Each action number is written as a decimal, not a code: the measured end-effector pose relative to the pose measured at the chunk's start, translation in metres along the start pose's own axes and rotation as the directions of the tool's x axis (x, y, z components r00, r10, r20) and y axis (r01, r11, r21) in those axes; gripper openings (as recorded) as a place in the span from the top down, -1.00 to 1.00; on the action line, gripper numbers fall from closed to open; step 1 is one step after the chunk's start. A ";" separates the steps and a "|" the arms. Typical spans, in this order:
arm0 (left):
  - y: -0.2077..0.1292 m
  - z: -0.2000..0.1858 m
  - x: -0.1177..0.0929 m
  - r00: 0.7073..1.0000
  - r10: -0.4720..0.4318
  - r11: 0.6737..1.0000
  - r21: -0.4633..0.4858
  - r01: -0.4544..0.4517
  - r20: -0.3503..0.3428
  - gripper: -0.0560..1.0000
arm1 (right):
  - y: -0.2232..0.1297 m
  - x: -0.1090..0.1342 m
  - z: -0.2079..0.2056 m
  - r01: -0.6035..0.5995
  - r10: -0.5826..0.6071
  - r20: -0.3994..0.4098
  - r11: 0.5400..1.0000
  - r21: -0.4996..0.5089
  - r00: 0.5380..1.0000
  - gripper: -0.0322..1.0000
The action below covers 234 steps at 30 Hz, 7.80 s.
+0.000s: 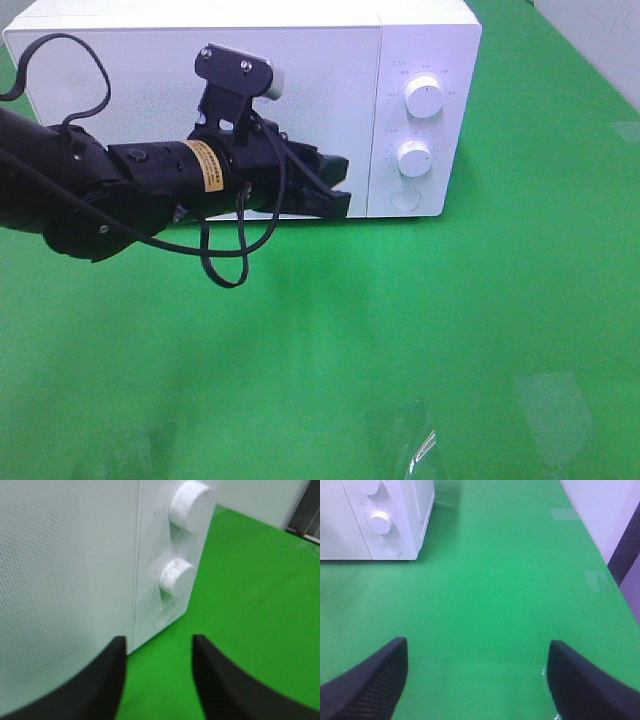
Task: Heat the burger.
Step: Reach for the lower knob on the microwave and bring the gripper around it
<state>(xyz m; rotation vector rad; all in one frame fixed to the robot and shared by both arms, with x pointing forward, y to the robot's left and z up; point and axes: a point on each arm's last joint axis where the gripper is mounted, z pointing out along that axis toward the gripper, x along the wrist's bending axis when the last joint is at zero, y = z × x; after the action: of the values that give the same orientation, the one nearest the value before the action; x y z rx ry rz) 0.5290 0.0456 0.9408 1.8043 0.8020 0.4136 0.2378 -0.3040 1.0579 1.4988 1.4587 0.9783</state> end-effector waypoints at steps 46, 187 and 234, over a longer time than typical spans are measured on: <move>0.029 -0.253 0.087 0.801 -0.204 0.639 0.543 0.544 -0.563 -0.98 | 0.000 0.000 0.000 0.000 0.000 0.000 1.000 0.000 1.000 -0.48; -0.042 -0.402 -0.049 0.722 -0.232 0.967 -0.073 0.245 -0.652 -0.98 | 0.040 0.019 0.146 -0.041 -0.010 -0.112 0.895 -0.444 0.994 -0.54; -0.042 -0.402 -0.049 0.722 -0.232 0.967 -0.073 0.245 -0.652 -0.98 | -0.040 0.125 0.220 0.084 -0.097 -0.042 0.965 -0.247 0.994 -0.54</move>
<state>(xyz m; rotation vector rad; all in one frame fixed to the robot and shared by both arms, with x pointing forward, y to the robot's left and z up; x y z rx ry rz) 0.2308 0.2975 1.0564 1.5316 1.5177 0.8997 0.4306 -0.1855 0.9376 1.2261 1.3756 1.1062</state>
